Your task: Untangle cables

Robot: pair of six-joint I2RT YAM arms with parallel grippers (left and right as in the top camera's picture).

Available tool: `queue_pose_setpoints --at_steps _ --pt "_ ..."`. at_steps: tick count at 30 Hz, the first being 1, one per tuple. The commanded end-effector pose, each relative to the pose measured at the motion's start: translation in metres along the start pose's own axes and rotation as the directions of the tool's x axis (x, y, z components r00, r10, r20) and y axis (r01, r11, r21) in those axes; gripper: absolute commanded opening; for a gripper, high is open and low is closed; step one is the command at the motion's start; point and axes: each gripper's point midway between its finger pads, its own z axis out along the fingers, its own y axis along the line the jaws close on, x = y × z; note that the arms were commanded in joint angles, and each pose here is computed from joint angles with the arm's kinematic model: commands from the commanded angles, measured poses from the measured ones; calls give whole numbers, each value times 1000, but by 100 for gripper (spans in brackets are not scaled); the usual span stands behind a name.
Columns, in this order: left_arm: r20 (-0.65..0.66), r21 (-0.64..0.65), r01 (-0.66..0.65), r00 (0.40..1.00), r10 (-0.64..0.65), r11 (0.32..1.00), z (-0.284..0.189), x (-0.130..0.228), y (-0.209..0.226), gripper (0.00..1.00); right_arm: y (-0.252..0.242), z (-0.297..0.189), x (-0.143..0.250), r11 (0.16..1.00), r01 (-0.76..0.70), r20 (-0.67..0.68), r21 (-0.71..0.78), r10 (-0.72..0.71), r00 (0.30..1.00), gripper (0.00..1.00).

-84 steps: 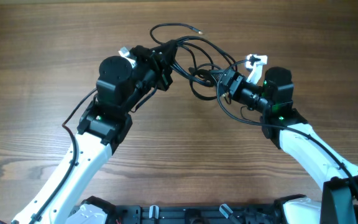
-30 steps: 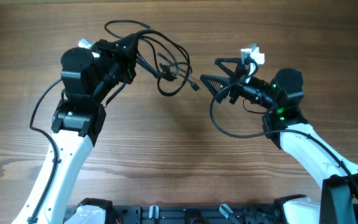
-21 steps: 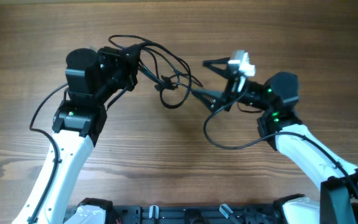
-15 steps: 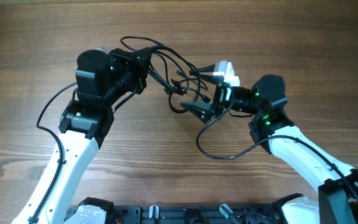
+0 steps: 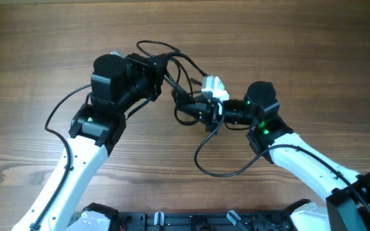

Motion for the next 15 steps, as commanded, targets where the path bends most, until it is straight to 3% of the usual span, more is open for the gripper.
queue_pose_setpoints --at_steps 1,4,8,15 --pt "24 54 -35 999 33 998 -5 0 -19 6 3 0 -7 996 -84 17 -9 85 996 4" --pt "45 40 -29 999 28 999 -5 -4 -16 9 4 0 -15 992 -124 42 -16 124 991 4" --pt "68 -5 -16 998 17 1000 -6 -9 -4 29 7 -1 -30 983 -181 91 -36 183 979 4" --pt "80 -51 -10 997 14 999 -6 -12 7 49 5 -2 -42 973 -230 133 -34 232 964 4"
